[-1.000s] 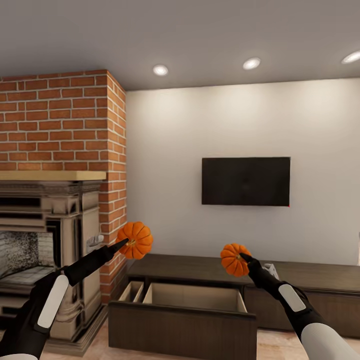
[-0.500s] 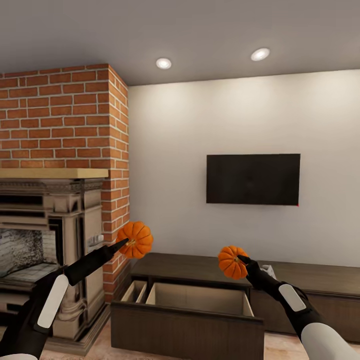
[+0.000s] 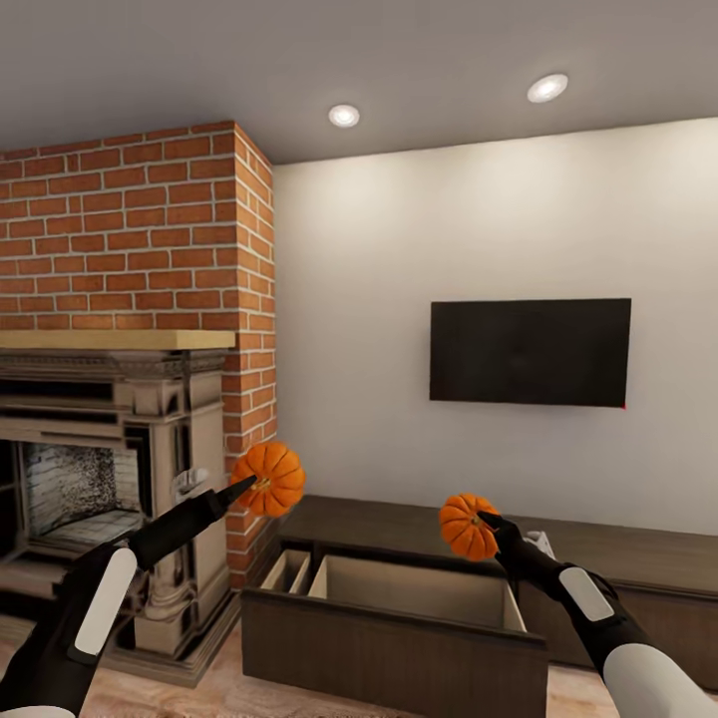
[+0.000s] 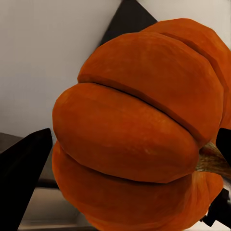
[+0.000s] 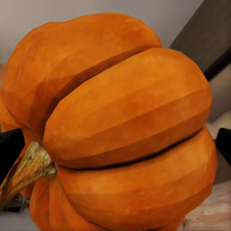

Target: Place each of the two pumpkins and all three candles from the living room inside a cabinet in the living room (use any cabinet), then make sure every cabinet is closed, and position the cauldron so it is next to a table in the living room.

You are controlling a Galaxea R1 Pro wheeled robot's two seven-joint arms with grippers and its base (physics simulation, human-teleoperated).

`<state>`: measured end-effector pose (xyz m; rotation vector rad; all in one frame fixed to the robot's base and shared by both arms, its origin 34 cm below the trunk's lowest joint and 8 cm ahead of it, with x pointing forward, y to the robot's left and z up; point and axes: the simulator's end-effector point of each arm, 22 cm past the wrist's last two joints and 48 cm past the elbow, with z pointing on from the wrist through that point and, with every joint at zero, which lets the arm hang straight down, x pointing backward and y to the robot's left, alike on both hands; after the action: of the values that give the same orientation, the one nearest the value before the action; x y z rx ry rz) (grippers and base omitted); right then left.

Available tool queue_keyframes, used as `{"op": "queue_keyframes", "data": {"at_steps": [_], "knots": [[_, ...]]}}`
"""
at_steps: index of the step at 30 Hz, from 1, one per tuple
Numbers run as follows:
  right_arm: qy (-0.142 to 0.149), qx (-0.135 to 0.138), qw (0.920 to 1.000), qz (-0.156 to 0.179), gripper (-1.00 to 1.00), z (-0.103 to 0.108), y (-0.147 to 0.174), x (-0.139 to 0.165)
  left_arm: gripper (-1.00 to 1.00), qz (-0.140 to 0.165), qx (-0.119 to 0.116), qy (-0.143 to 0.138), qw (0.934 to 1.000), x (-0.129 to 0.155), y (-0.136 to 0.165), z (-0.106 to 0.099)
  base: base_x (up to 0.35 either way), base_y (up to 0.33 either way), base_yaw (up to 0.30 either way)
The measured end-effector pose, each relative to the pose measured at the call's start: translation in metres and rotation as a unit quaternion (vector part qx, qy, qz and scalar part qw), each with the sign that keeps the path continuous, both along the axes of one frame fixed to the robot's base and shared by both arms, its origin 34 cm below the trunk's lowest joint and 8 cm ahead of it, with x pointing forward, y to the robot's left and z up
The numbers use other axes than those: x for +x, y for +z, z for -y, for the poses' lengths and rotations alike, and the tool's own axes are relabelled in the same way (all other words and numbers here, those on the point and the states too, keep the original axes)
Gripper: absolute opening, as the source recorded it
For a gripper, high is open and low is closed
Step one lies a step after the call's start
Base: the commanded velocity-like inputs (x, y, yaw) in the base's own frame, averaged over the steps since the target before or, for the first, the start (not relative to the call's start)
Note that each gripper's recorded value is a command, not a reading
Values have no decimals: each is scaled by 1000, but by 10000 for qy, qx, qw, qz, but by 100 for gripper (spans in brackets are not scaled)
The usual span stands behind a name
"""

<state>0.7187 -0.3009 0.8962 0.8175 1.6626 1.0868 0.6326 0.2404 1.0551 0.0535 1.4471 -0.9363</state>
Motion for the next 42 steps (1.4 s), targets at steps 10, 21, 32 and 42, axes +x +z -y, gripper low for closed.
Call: {"op": "queue_keyframes", "data": {"at_steps": [10, 21, 32, 42], "knots": [[-210, 265, 9994, -96, -100, 15, -10, 1, -100, -71, -5, 1, 10000, 4, -7, 0, 0, 0, 94], [-226, 270, 9992, -196, -100, 17, -21, 2, -100, -150, -11, -2, 9999, 8, -15, 0, 0, 0, -92], [-231, 266, 9990, -288, -100, 17, -32, 4, -100, -231, -5, 1, 9997, 13, -23, 0, 0, 0, -129], [-234, 263, 9987, -369, -100, 17, -42, 4, -100, -309, -9, -7, 9995, 16, -31, 0, 0, 0, -130]]}}
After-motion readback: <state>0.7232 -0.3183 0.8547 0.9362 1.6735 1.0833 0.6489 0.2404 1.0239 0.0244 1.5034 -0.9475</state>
